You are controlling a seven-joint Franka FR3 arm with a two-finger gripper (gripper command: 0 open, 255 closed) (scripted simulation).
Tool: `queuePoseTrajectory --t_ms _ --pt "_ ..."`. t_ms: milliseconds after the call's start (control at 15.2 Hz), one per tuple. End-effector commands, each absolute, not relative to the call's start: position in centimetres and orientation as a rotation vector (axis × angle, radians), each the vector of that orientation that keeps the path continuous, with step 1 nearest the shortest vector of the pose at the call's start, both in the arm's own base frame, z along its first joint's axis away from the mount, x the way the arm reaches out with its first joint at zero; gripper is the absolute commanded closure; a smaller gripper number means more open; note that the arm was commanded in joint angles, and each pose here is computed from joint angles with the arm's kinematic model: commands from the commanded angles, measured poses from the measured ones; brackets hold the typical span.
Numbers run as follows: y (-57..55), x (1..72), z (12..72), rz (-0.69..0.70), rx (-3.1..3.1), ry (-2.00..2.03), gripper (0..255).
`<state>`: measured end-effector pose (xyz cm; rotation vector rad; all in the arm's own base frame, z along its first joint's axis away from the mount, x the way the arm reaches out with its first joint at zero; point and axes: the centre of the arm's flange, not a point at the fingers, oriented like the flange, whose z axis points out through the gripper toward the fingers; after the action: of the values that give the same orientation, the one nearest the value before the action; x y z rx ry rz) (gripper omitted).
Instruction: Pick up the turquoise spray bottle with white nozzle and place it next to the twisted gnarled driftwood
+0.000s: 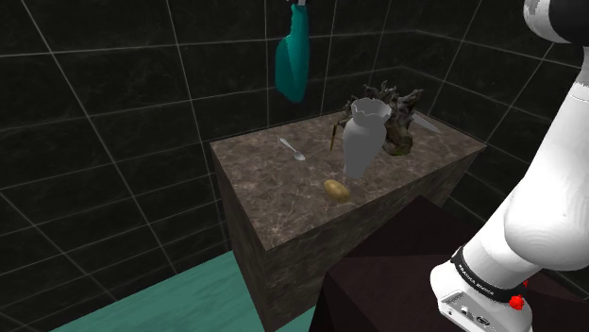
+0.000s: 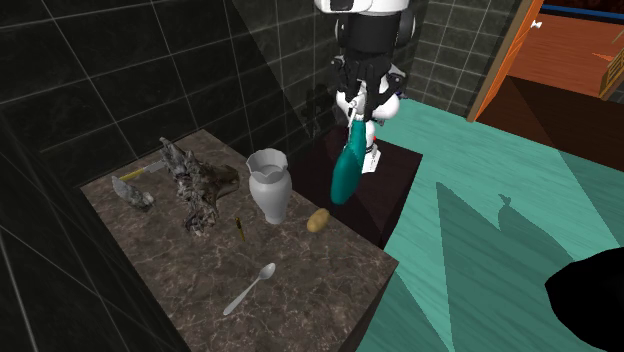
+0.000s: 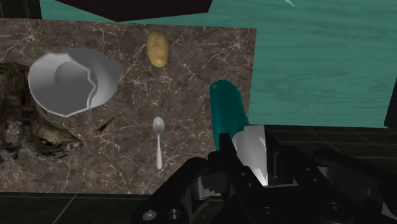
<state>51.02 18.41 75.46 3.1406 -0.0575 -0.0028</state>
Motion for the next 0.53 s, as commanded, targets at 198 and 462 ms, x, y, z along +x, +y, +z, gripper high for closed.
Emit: queuePoseTrajectory --t_ms 198,462 --pt "13.4 49.3 75.9 -0.003 3.141 -0.058 255" --pt "8.5 47.6 75.9 -0.003 3.141 -0.058 255"
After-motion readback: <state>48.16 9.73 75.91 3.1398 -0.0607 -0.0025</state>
